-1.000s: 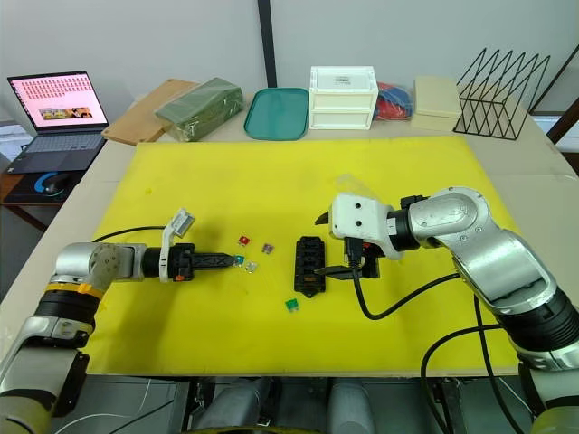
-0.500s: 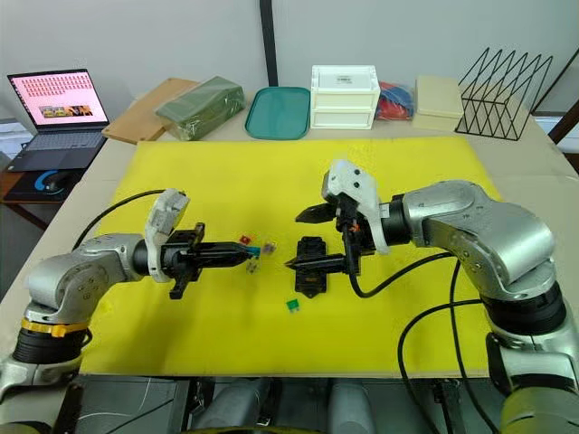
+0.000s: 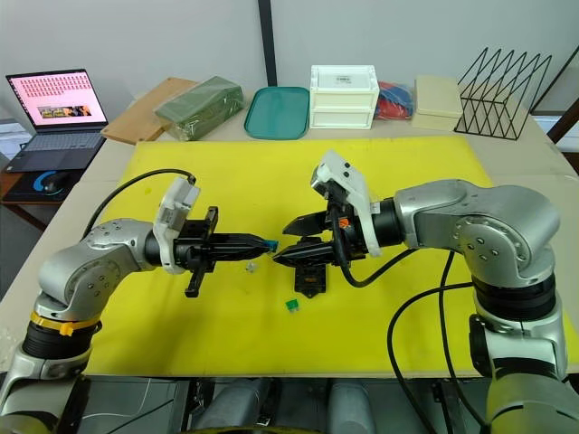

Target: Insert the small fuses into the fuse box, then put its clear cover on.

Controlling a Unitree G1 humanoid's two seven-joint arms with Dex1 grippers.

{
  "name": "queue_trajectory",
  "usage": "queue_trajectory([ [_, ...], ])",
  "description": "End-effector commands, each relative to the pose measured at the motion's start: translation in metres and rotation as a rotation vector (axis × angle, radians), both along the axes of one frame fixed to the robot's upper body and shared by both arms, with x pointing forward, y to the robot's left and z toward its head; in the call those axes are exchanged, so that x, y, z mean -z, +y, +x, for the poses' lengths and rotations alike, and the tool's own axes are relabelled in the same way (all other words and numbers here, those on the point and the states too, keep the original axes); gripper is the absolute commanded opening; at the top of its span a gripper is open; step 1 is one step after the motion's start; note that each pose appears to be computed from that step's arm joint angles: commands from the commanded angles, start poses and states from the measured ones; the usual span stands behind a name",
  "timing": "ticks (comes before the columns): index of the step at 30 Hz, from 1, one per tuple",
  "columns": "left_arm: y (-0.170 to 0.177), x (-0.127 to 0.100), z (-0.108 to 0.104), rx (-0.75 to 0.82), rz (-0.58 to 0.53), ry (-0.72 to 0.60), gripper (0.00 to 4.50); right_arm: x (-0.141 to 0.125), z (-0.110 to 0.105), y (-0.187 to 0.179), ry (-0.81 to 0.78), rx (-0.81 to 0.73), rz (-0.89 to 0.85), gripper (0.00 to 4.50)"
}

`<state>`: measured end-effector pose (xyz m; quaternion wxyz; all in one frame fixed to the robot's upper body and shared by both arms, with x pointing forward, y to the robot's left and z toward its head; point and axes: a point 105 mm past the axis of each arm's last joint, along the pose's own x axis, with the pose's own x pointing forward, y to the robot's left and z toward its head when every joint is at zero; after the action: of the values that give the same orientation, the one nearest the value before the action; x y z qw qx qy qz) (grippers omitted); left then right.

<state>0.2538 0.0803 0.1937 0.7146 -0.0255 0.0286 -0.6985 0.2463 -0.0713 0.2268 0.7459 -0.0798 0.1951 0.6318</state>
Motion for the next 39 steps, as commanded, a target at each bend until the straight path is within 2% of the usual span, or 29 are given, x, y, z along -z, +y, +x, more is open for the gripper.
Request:
queue_trajectory([
  [1, -0.003, -0.010, -0.005, 0.024, -0.012, -0.055, 0.00, -0.009, -0.001, 0.003, -0.035, -0.011, 0.022, 2.84],
  [4, -0.004, -0.010, -0.005, 0.025, -0.008, -0.057, 0.00, -0.010, 0.000, 0.005, -0.040, -0.007, 0.029, 2.26],
  [8, -0.004, -0.010, -0.005, 0.025, -0.008, -0.058, 0.00, -0.009, 0.001, 0.007, -0.049, -0.007, 0.022, 0.92],
  [13, -0.004, -0.009, -0.005, 0.022, -0.006, -0.057, 0.00, -0.009, -0.001, 0.007, -0.053, -0.024, 0.012, 0.92],
  [17, -0.004, -0.009, -0.004, 0.022, -0.005, -0.052, 0.00, -0.008, -0.002, 0.007, -0.057, -0.031, 0.009, 0.02],
  [25, -0.004, -0.006, -0.004, 0.019, 0.001, -0.049, 0.00, -0.006, -0.002, 0.007, -0.066, -0.031, -0.006, 0.02],
  [29, -0.002, 0.002, -0.003, 0.007, 0.060, -0.007, 0.00, -0.007, -0.002, 0.007, -0.072, -0.031, -0.006, 0.02],
  [31, -0.003, 0.006, 0.001, -0.004, 0.093, 0.102, 0.50, -0.005, -0.002, 0.006, -0.085, -0.032, -0.022, 0.00],
  [33, -0.003, 0.008, 0.000, 0.003, 0.112, 0.152, 1.05, -0.002, -0.002, 0.005, -0.100, -0.031, -0.046, 0.00],
  [34, -0.003, 0.011, 0.000, 0.001, 0.132, 0.138, 1.42, 0.002, 0.000, 0.002, -0.123, -0.025, -0.076, 0.00],
  [39, 0.000, 0.054, 0.004, -0.015, 0.321, 0.045, 3.18, 0.024, 0.007, -0.011, -0.199, -0.040, -0.189, 0.00],
])
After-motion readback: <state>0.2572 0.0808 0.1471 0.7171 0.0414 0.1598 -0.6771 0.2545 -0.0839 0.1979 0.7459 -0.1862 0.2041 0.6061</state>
